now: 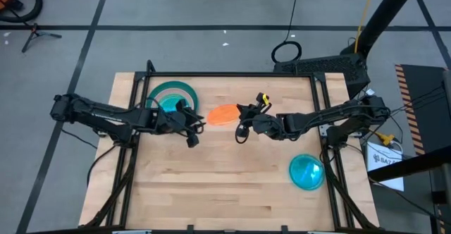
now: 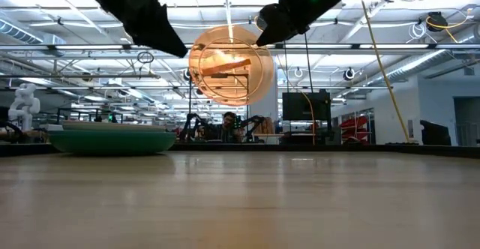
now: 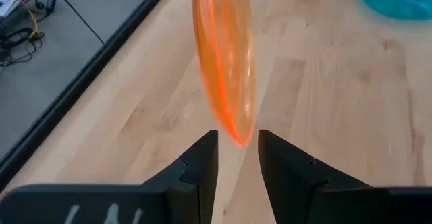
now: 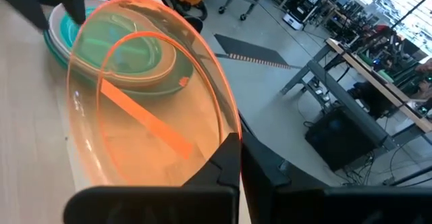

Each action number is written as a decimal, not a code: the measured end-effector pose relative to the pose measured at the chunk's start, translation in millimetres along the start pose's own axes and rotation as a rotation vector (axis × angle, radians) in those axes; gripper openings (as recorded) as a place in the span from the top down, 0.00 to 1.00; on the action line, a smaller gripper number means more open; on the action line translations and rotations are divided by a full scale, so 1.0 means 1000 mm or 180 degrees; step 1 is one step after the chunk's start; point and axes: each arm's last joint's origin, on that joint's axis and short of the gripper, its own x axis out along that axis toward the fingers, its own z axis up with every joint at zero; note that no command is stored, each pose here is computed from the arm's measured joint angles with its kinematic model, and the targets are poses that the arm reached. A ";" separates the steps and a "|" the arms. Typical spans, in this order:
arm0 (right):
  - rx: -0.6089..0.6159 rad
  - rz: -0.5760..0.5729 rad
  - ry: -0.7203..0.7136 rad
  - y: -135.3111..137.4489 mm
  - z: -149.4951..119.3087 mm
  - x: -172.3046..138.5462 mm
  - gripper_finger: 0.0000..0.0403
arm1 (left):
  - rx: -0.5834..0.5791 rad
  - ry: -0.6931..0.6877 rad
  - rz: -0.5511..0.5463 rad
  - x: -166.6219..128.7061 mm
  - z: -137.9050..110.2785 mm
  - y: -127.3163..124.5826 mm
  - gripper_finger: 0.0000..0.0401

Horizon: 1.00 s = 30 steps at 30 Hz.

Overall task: Stack plastic plates
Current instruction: Stack the orange plate on top of the blue plate

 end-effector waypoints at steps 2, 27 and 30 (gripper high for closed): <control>-0.0014 0.0003 0.0015 0.000 -0.001 0.000 1.00 | -0.0013 0.0046 0.0020 0.005 -0.001 0.000 0.72; -0.0024 -0.0158 0.0205 -0.005 -0.007 0.004 1.00 | -0.0172 0.0182 -0.0117 -0.006 -0.002 0.016 0.88; -0.0015 -0.0195 0.0216 -0.007 -0.008 0.006 1.00 | -0.0279 0.0139 -0.0220 -0.006 0.000 0.016 0.80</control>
